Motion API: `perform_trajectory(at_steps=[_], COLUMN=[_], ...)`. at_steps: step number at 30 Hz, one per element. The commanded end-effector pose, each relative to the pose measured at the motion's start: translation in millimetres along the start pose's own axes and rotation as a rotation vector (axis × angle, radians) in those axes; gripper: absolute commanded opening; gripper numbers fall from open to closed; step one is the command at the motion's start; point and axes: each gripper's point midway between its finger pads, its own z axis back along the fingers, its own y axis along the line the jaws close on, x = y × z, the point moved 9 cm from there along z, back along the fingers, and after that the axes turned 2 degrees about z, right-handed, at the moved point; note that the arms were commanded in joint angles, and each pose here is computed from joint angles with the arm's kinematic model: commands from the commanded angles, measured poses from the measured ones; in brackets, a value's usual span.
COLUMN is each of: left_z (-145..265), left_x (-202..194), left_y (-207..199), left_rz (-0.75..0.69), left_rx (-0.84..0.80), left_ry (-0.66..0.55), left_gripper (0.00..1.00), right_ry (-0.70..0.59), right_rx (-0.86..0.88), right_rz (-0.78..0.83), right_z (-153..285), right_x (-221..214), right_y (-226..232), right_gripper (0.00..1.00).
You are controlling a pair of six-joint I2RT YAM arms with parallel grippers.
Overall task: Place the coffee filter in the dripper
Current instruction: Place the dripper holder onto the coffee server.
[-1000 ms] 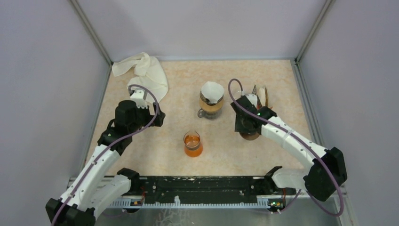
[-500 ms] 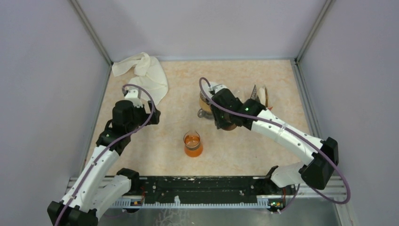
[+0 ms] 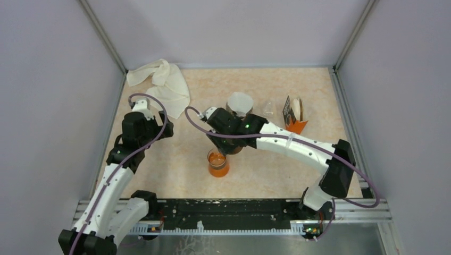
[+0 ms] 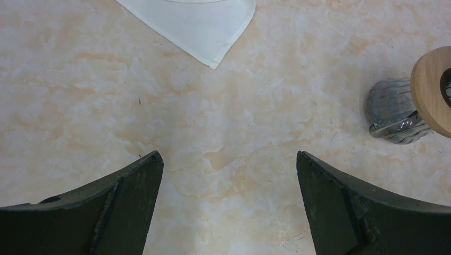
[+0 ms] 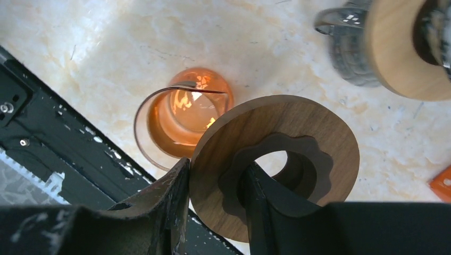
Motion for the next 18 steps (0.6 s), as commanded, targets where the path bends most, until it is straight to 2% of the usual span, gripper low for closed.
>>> perform_trajectory(at_steps=[1, 18], left_z=[0, -3], left_x=[2, 3], left_y=[1, 5], left_rz=[0.024, 0.042], left_rx=[-0.015, -0.039], left_ry=[-0.012, -0.001], left_gripper=[0.99, 0.99], right_ry=[-0.037, 0.074], right_rx=[0.074, 0.114], right_rz=[0.082, 0.182], right_z=[3, -31], right_x=[16, 11], right_y=[24, 61], right_gripper=[0.15, 0.18])
